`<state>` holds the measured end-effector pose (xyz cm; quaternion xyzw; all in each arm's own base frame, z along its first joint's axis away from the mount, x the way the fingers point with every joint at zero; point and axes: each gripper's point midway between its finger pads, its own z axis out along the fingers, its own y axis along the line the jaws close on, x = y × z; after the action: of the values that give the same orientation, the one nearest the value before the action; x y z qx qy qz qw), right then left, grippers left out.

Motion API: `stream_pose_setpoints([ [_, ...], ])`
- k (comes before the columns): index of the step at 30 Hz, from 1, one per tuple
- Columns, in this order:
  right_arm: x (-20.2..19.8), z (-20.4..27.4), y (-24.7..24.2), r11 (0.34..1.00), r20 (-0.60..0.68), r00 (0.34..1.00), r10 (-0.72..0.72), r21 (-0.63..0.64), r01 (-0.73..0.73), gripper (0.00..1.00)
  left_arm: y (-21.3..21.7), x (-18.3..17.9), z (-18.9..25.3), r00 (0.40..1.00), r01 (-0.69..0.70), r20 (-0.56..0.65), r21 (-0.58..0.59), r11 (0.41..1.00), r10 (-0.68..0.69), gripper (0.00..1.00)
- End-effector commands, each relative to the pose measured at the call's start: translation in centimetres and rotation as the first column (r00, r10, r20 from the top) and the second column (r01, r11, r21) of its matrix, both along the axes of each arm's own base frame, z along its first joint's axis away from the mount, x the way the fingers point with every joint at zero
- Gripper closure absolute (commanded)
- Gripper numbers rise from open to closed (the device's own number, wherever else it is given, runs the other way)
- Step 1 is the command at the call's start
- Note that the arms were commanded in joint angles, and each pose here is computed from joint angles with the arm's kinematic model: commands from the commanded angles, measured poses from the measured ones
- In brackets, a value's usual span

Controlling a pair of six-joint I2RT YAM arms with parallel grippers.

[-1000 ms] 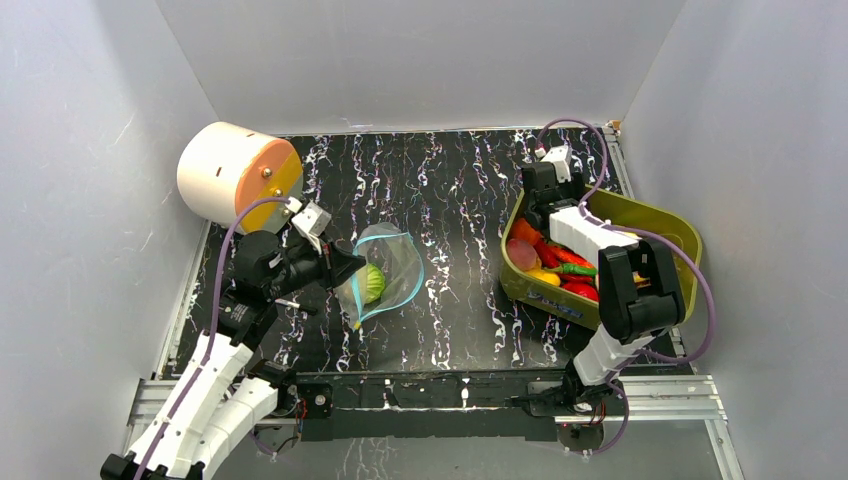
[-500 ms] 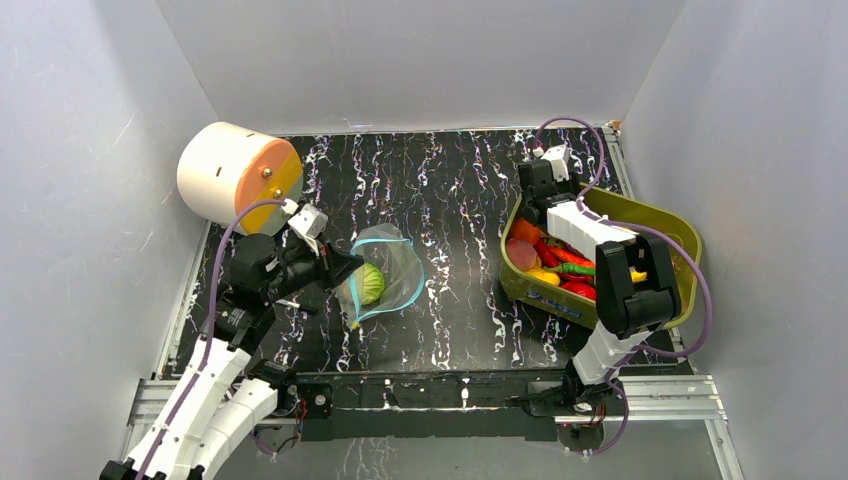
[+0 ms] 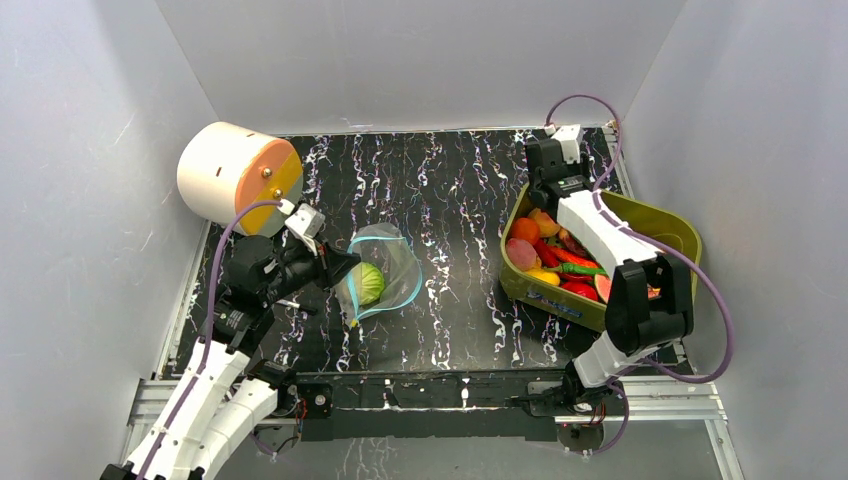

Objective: Place the food in the zip-top bag and seal the zipper
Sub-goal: Pick up the fake vegetable from the bin.

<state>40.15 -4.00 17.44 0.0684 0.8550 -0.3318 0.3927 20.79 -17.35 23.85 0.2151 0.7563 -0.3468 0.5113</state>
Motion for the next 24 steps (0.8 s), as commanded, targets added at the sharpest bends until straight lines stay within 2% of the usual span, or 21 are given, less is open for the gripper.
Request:
stream_pose_setpoints([
  [1,0.3,6.0,0.7,0.997,0.147,0.989,-0.024,0.075,0.013,0.81,0.4,0.2,0.2,1.0,-0.021,0.018,0.012,1.0,0.021,1.0],
  [14,-0.8,9.9,4.0,0.966,0.21,0.974,0.088,0.219,-0.134,0.84,0.8,0.6,-0.8,0.998,-0.058,-0.009,0.029,0.998,0.058,1.0],
  [20,-1.5,11.6,6.9,0.907,0.273,0.945,0.177,0.327,-0.265,0.85,0.3,0.6,-0.3,0.998,-0.061,-0.032,-0.024,0.998,0.061,1.0],
  [24,-2.2,13.5,8.7,0.873,0.334,0.916,0.223,0.349,-0.34,0.88,-0.1,0.3,0.2,0.997,-0.054,-0.063,-0.069,0.996,0.049,1.0],
])
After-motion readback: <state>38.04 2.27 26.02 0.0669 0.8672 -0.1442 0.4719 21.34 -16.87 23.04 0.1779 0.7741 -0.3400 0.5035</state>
